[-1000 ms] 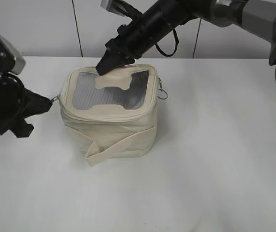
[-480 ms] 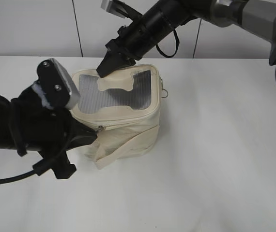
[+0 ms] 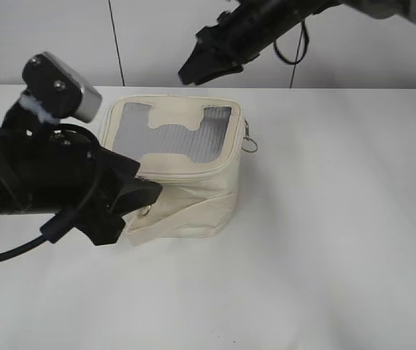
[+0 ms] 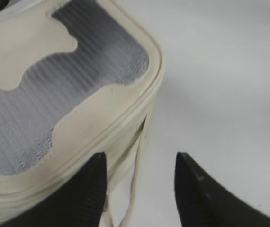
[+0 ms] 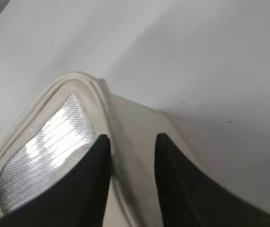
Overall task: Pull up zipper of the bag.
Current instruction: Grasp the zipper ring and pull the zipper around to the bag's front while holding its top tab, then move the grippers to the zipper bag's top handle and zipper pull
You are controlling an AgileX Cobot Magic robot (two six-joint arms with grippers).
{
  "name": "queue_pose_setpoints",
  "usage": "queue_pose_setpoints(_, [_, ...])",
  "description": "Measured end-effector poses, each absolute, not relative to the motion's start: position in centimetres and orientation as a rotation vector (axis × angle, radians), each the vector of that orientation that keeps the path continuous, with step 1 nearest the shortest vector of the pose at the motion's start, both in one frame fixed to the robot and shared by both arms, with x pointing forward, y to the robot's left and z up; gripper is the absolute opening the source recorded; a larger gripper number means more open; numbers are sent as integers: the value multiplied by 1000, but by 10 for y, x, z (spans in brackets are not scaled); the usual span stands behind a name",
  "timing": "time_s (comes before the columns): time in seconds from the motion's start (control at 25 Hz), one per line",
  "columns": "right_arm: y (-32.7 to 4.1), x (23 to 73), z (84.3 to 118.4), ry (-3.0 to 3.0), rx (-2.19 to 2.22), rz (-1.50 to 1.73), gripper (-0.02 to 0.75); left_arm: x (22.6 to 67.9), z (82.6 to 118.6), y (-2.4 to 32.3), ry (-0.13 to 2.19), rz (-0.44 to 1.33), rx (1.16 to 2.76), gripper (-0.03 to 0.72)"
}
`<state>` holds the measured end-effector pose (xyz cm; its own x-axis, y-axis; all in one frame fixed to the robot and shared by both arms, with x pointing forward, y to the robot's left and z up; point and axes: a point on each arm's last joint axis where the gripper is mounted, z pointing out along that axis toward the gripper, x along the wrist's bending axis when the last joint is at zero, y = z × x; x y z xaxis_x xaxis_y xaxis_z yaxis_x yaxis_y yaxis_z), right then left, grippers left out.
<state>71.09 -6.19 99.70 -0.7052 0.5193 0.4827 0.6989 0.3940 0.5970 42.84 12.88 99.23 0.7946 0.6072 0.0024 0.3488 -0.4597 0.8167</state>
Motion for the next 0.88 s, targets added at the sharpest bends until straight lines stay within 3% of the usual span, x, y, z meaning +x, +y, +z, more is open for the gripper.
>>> queue_pose_setpoints(0.16, [-113, 722, 1024, -2408, -1209, -1220, 307, 415, 1013, 137, 713, 312, 2040, 394])
queue_pose_setpoints(0.28, [-155, 731, 1026, -2366, -1335, -1207, 304, 422, 1021, 156, 820, 279, 2012, 389])
queue_pose_setpoints(0.4, [-191, 728, 1013, -2271, -1424, -1180, 280, 452, 1038, 178, 899, 253, 1968, 347])
queue_pose_setpoints(0.56, [-225, 689, 1001, -2172, -1492, -1244, 266, 518, 1060, 198, 897, 151, 1931, 330])
queue_pose_setpoints(0.68, [-231, 644, 997, -2219, -1508, -1440, 264, 571, 1068, 179, 762, 73, 1968, 330])
queue_pose_setpoints(0.88, [-223, 584, 972, -2419, -1384, -1654, 277, 629, 1058, 109, 446, -45, 2148, 361])
